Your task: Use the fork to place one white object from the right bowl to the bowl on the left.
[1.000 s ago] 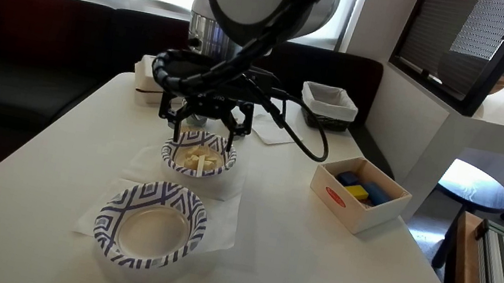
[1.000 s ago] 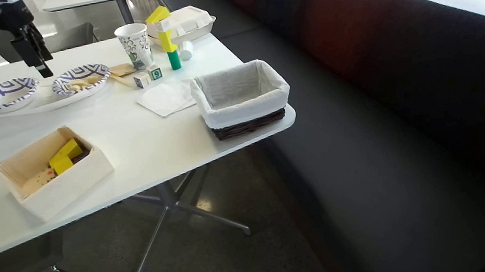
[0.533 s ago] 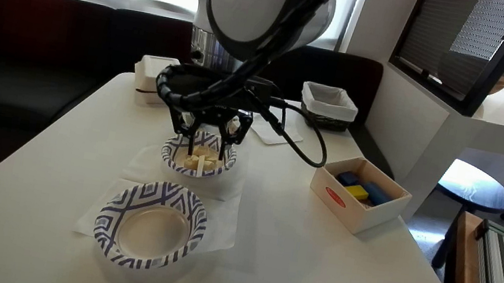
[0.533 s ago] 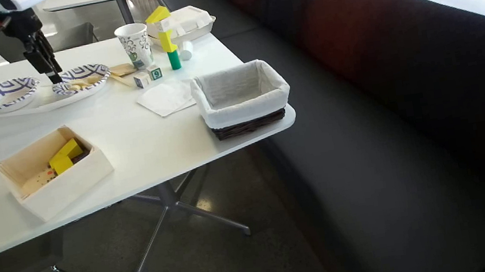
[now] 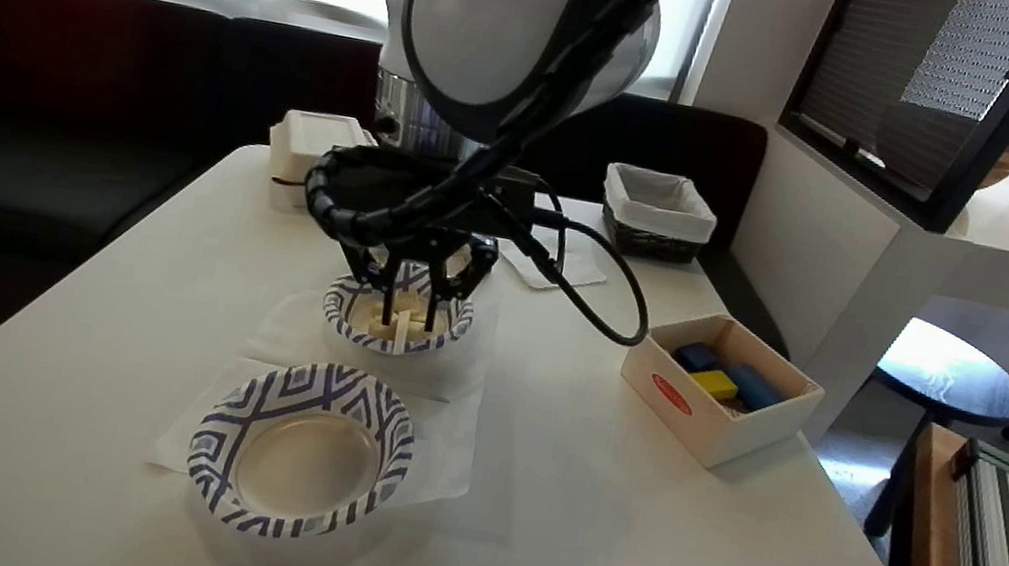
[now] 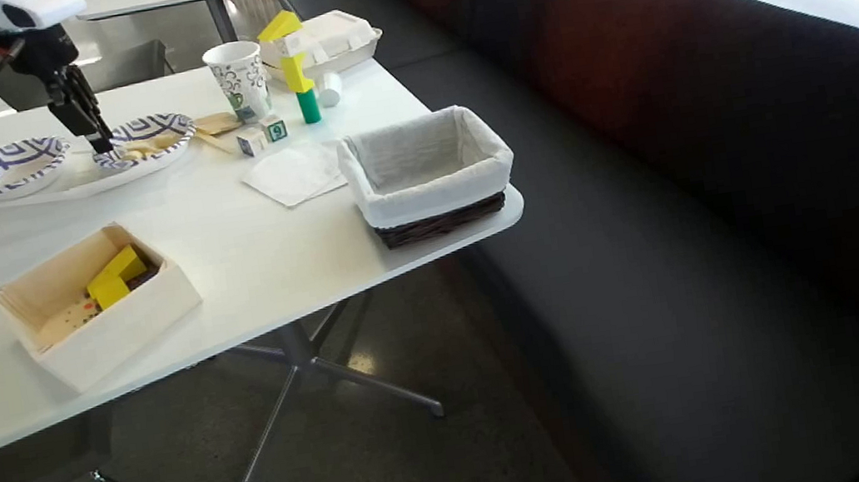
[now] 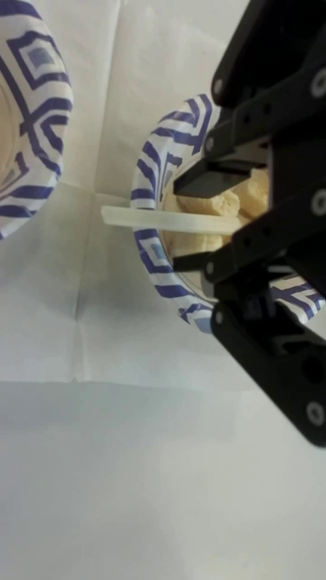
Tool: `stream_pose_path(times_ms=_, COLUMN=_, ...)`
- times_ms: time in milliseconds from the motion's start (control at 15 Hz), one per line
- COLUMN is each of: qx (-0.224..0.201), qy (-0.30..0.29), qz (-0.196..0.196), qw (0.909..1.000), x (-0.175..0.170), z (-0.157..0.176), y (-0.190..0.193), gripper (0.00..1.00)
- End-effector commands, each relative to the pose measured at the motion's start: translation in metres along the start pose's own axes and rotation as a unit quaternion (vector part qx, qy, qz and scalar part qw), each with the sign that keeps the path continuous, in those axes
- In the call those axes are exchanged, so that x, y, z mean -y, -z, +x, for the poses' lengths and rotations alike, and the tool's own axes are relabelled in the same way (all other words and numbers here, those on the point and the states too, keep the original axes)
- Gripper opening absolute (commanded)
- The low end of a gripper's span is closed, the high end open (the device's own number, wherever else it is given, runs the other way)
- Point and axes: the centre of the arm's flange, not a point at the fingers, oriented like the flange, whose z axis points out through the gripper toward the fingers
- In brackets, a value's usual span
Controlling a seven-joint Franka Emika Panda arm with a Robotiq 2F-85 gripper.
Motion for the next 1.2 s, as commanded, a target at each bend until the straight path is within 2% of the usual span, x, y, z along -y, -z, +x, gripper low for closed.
stream_pose_path(times_ms=0, qx=-0.002, qy=-0.005, qz=0.002, qw=1.0, x=0.009, z=-0.003, y=-0.01, gripper=0.36)
stream_pose_path(times_ms=333, qx=-0.001, qy=-0.004, qz=0.007, qw=1.0, x=0.013, z=-0.003, y=-0.013, gripper=0.28)
stream_pose_path(times_ms=667, qx=-0.002, qy=-0.004, qz=0.006, qw=1.0, x=0.014, z=-0.002, y=-0.016, gripper=0.32)
stream_pose_path(times_ms=1133, qx=-0.004, qy=-0.005, qz=0.011, qw=0.9999, x=0.017, z=0.001, y=-0.021, gripper=0.28)
